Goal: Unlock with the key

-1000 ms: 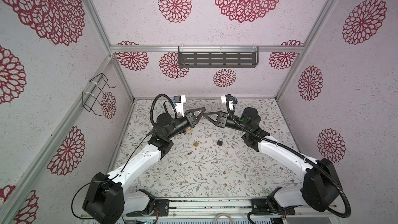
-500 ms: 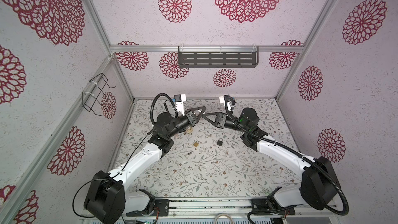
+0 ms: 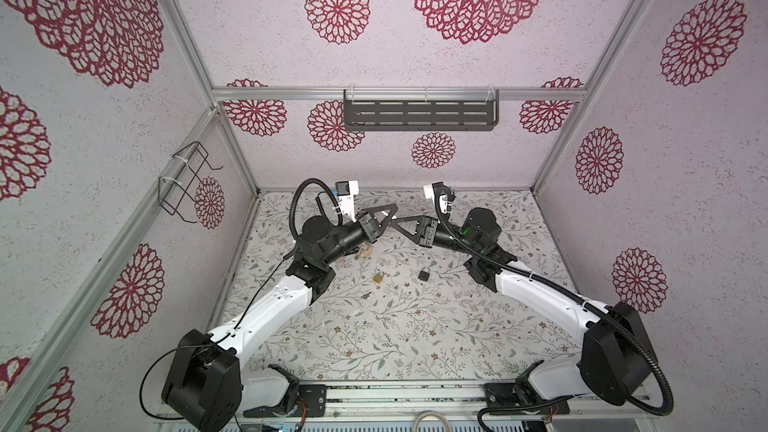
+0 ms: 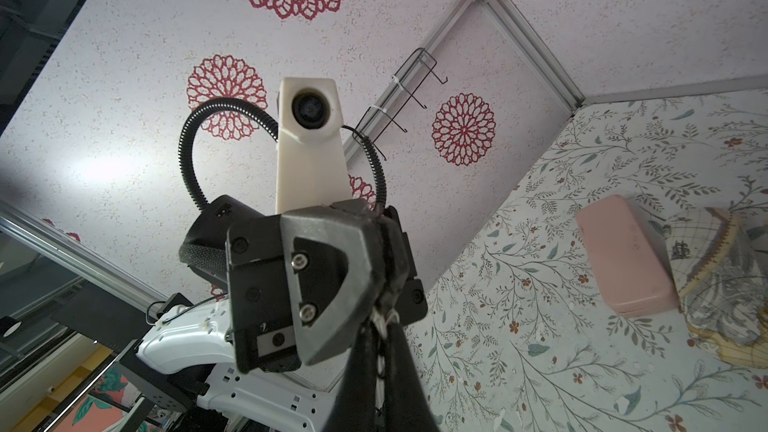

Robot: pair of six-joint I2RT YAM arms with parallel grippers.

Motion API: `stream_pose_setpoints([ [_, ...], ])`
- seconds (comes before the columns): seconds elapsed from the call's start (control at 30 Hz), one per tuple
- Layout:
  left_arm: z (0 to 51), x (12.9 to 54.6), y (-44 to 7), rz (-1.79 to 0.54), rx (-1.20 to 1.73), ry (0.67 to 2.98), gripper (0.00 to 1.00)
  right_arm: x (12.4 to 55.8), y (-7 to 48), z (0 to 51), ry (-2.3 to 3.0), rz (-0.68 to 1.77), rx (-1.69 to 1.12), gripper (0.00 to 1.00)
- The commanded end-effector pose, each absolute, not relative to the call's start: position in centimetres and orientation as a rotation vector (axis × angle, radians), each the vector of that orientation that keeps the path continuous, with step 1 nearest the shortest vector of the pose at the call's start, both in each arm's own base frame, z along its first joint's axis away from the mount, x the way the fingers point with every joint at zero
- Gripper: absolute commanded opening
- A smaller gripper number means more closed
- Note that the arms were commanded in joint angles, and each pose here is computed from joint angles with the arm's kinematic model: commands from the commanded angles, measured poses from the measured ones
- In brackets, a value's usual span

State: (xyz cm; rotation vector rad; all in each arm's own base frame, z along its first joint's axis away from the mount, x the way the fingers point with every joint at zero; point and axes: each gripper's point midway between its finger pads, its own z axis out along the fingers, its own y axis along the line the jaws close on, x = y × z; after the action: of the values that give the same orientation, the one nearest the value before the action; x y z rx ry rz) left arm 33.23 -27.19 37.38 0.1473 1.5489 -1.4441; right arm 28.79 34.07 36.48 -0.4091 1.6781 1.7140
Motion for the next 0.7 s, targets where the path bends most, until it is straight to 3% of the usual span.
stream_pose_setpoints([
  [0.0, 39.8, 32.1, -27.4, -1.457, 0.218, 1.492, 0.0, 28.8, 33.7, 38.9, 1.611, 1.692, -0.411, 0.0],
  [0.1, 40.2, 32.1, -27.1, -1.452, 0.215, 1.482, 0.13, 28.7, 33.5, 38.8, 1.616, 1.69, -0.402, 0.0],
  [0.2, 40.4, 32.2, -26.6, -1.441, 0.203, 1.474, 0.16, 28.6, 33.4, 38.7, 1.618, 1.687, -0.398, 0.0],
  [0.47, 40.0, 33.0, -25.3, -1.387, 0.158, 1.498, 0.15, 28.5, 33.1, 38.9, 1.61, 1.686, -0.385, 0.0],
  [0.67, 40.2, 33.0, -24.8, -1.37, 0.146, 1.485, 0.08, 28.6, 33.2, 38.6, 1.618, 1.691, -0.382, 0.0],
])
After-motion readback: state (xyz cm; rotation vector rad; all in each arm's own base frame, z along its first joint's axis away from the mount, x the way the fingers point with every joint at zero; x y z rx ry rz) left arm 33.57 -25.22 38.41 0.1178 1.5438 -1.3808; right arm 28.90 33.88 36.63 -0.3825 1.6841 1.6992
